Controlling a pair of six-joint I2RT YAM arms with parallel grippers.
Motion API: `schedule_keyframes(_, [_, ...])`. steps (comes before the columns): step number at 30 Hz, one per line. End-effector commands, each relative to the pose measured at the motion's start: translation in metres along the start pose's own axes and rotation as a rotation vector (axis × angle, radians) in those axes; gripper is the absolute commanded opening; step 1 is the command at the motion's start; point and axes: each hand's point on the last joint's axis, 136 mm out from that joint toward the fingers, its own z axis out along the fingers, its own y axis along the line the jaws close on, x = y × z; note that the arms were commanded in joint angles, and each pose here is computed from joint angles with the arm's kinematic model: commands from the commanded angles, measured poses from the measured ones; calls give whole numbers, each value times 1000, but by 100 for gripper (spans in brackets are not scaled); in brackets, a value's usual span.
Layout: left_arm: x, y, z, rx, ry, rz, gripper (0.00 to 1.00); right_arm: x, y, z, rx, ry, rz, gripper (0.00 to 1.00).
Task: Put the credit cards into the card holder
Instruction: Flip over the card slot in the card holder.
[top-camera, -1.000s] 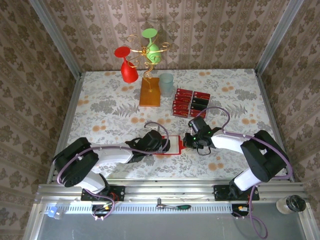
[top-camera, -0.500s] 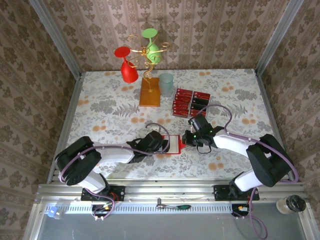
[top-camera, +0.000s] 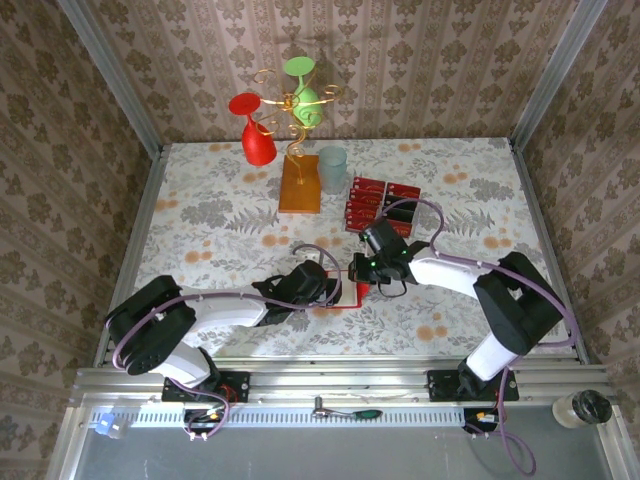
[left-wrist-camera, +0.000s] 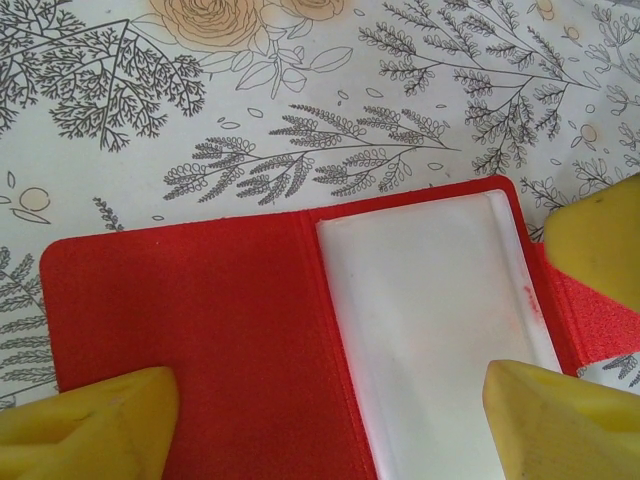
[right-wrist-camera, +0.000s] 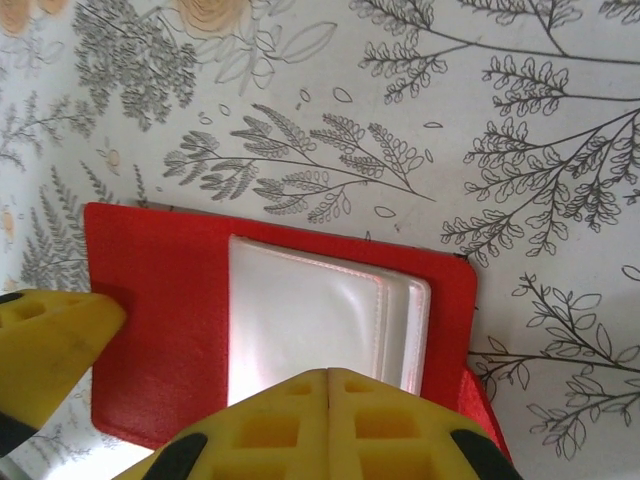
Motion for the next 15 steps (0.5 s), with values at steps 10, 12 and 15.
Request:
schedule_keyframes(10, [18,16,9,-65,37,70,84,7,-7,21,33,62,-23,7])
schedule_keyframes(12, [19,17,9,-66,37,75,85,9,-6,23,28,73,-23,6])
schedule_keyframes(15, [20,17,10,-65,39,84,86,14,-4,26,22,85,-29,5])
